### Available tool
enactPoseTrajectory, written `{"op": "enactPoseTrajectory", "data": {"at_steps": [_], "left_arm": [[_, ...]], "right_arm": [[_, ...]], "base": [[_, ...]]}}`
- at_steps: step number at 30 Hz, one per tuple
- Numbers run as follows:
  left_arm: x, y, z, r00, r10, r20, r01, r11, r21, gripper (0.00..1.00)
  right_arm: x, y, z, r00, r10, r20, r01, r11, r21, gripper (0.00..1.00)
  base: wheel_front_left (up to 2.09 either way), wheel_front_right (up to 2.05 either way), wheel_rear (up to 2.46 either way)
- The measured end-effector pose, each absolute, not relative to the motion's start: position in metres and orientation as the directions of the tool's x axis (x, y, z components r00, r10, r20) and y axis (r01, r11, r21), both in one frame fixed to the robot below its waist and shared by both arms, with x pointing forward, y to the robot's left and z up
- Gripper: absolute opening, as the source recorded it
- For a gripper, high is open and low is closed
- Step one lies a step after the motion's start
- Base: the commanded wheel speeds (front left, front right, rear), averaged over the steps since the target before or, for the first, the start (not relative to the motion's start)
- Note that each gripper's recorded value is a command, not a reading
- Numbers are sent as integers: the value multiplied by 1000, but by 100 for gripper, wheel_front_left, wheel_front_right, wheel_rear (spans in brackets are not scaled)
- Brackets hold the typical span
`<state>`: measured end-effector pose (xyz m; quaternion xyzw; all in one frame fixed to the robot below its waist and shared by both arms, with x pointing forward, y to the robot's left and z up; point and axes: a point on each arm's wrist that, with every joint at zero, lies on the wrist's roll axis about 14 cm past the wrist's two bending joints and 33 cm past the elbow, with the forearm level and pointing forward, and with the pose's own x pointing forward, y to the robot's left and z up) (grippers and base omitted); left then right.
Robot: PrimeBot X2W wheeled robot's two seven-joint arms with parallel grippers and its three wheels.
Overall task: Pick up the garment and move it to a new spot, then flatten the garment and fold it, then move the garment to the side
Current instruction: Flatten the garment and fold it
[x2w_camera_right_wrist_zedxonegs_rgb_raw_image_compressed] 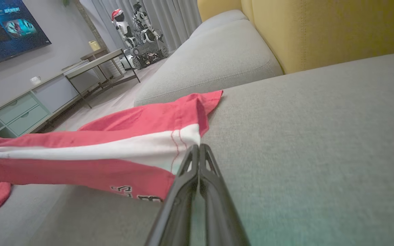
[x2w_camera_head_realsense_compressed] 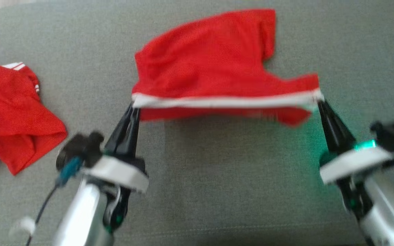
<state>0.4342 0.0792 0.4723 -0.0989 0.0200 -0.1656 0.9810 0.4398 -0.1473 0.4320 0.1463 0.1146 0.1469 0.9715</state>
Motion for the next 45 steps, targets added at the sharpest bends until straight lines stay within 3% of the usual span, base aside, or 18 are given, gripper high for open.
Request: {"op": "enactPoseTrajectory", "data": {"at_steps": [12,24,34,45], "left_arm": [[363,95,460,968,-242,-72,217,942,-258,0],[354,89,467,952,-283,-119,241,929,-281,0],[413,89,489,942,-325,-82,288,910,-297,0],[464,89,450,920,-337,-200,252,899,-357,0]], "right_arm": [[354,-149,442,955,225,-191,-143,919,369,0],[351,-158,469,966,187,-179,-123,940,319,0],[429,-160,496,965,242,-100,-212,947,243,0],[516,-133,463,918,341,-201,-297,929,221,0]], "base": [[0,0,0],[0,0,0],[0,0,0],[0,0,0]]}}
